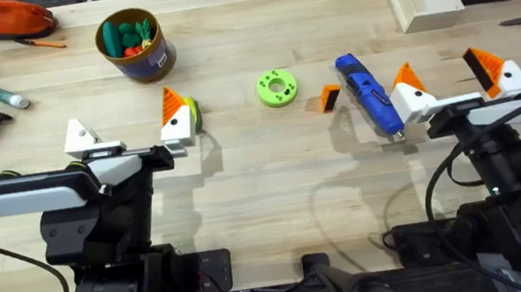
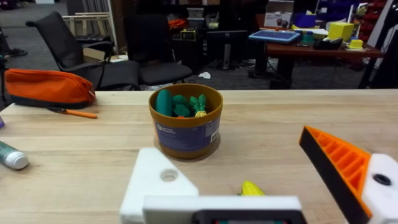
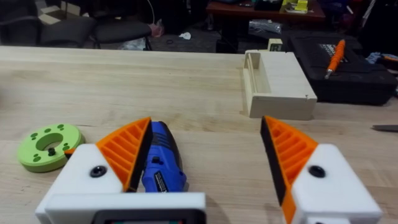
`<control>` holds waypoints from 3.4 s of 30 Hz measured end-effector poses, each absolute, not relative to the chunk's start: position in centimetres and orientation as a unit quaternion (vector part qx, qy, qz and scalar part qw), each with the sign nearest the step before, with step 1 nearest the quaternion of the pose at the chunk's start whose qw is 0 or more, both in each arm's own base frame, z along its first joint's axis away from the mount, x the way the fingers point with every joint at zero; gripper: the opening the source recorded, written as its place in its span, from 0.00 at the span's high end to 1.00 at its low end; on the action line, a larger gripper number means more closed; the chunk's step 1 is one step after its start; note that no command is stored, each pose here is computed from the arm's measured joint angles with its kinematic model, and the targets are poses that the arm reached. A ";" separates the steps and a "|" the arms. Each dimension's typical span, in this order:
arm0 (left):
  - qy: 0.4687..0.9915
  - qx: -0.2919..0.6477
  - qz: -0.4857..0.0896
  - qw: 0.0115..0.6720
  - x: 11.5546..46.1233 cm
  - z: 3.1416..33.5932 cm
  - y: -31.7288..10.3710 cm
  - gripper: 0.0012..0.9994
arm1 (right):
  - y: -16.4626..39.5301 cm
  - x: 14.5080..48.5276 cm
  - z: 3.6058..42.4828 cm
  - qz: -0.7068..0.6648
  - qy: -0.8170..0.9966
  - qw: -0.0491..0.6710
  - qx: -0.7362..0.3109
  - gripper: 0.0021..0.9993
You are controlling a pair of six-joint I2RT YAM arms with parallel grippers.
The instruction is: Pick up the gripper from the table and insert it into the empty holder that is missing its gripper. Then pick up a screw, insert it into the mounting hole, and use the screwdriver to tighten it. Finally, clean up the table by picking up the vegetable and placing it into the bucket.
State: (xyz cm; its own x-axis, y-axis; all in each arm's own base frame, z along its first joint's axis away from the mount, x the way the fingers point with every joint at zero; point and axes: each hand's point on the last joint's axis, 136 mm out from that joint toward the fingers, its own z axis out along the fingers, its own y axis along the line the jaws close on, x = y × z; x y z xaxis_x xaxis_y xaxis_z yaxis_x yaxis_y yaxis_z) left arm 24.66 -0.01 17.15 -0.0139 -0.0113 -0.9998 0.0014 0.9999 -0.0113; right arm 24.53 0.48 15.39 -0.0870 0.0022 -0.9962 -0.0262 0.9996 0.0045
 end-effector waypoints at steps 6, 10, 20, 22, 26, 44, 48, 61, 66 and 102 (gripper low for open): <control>0.712 -0.003 -0.005 0.703 24.7 17.2 0.0 0.01 | 0.5 24.6 15.7 0.011 0.733 0.680 -0.008 0.01; 0.701 -0.001 -0.002 0.714 24.6 18.0 0.0 0.01 | 0.5 24.6 17.8 0.010 0.703 0.711 -0.008 0.01; 0.705 0.017 0.034 0.708 22.3 29.0 0.4 0.01 | -0.6 21.4 29.9 -0.016 0.688 0.726 0.007 0.01; 0.725 0.016 0.038 0.687 22.5 29.9 0.6 0.01 | -0.7 21.2 31.3 -0.022 0.708 0.706 0.008 0.01; 0.775 0.014 0.043 0.630 23.5 30.2 0.9 0.01 | -0.9 21.8 31.9 -0.032 0.768 0.640 0.005 0.01; 0.962 0.003 0.027 0.272 28.3 22.4 0.9 0.01 | -1.0 24.7 22.9 -0.026 0.969 0.247 0.018 0.01; 0.968 0.003 0.023 0.249 28.6 21.3 0.8 0.01 | -1.0 24.7 22.9 -0.026 0.969 0.246 0.019 0.01; 0.990 -0.057 -0.046 0.118 31.2 13.6 -1.5 0.06 | -1.0 24.5 22.7 -0.026 0.970 0.240 0.019 0.01; 0.994 -0.055 -0.050 0.075 33.4 8.5 -3.0 0.05 | -1.0 24.5 22.7 -0.026 0.970 0.241 0.019 0.01; 0.997 -0.031 -0.069 -0.003 33.6 3.1 -6.6 0.99 | -1.0 24.5 22.7 -0.026 0.970 0.241 0.019 0.01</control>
